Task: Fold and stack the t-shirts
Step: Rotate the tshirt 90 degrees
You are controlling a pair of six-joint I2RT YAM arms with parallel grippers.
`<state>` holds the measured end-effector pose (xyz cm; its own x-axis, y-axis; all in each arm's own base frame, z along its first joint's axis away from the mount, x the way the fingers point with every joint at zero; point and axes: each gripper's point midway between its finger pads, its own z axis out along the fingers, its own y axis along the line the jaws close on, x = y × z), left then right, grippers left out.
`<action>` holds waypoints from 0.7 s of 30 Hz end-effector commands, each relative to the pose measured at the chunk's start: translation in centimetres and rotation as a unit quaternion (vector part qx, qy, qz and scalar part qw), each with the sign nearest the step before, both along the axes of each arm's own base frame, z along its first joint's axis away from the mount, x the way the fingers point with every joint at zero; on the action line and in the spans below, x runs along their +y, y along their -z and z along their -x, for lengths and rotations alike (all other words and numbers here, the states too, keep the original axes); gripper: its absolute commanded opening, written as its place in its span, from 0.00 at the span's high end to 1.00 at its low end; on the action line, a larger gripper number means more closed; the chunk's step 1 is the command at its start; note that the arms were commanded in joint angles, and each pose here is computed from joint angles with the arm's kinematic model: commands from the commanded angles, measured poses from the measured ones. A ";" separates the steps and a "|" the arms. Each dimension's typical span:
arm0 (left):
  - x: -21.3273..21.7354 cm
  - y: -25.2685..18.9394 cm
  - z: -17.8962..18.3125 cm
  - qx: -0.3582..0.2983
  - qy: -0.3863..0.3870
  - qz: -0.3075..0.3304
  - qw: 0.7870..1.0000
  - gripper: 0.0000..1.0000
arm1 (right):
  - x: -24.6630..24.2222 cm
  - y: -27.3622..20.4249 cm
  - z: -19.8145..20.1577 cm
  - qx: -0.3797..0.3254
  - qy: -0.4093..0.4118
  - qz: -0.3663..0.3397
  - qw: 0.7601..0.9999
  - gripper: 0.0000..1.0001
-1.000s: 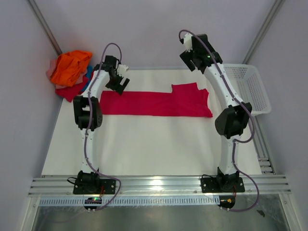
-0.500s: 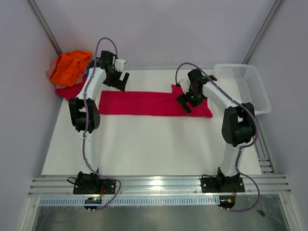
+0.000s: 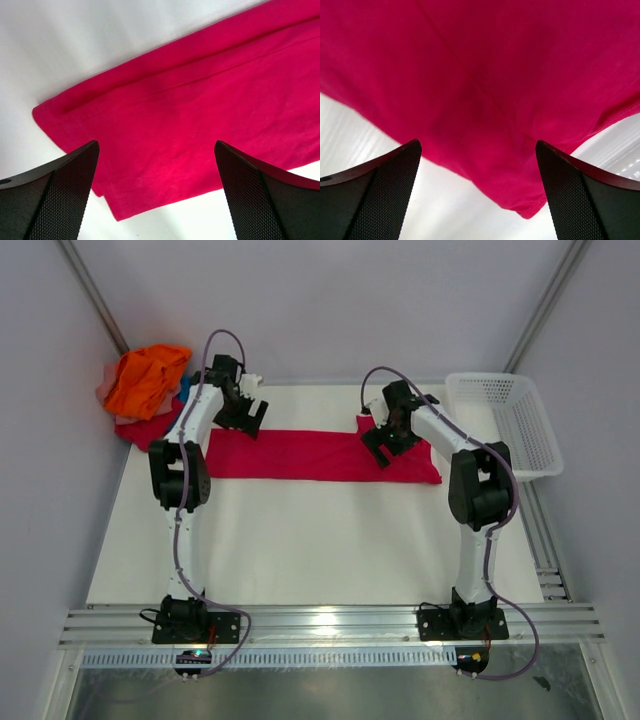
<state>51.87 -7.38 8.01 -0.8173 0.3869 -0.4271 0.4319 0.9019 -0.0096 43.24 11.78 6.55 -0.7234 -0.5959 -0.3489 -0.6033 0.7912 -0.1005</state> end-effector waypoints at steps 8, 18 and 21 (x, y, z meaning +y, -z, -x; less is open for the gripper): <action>3.4 1.2 0.2 0.002 -0.016 -0.087 0.996 0.01 | -3.5 0.2 -5.4 -0.088 0.089 0.094 0.988 0.01; 4.9 2.4 0.1 0.009 -0.006 -0.135 0.991 0.01 | -4.1 1.7 -5.9 -0.094 0.122 0.111 0.982 0.01; 5.1 3.1 0.2 0.015 -0.003 -0.145 0.989 0.01 | -4.3 2.1 -5.7 -0.088 0.123 0.117 0.982 0.01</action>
<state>51.27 -2.99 5.57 -0.8369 0.4618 -0.2937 0.4201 0.8860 0.1962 47.54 7.74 3.99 -0.7926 -0.5212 -0.3165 -0.4098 0.8396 -0.3566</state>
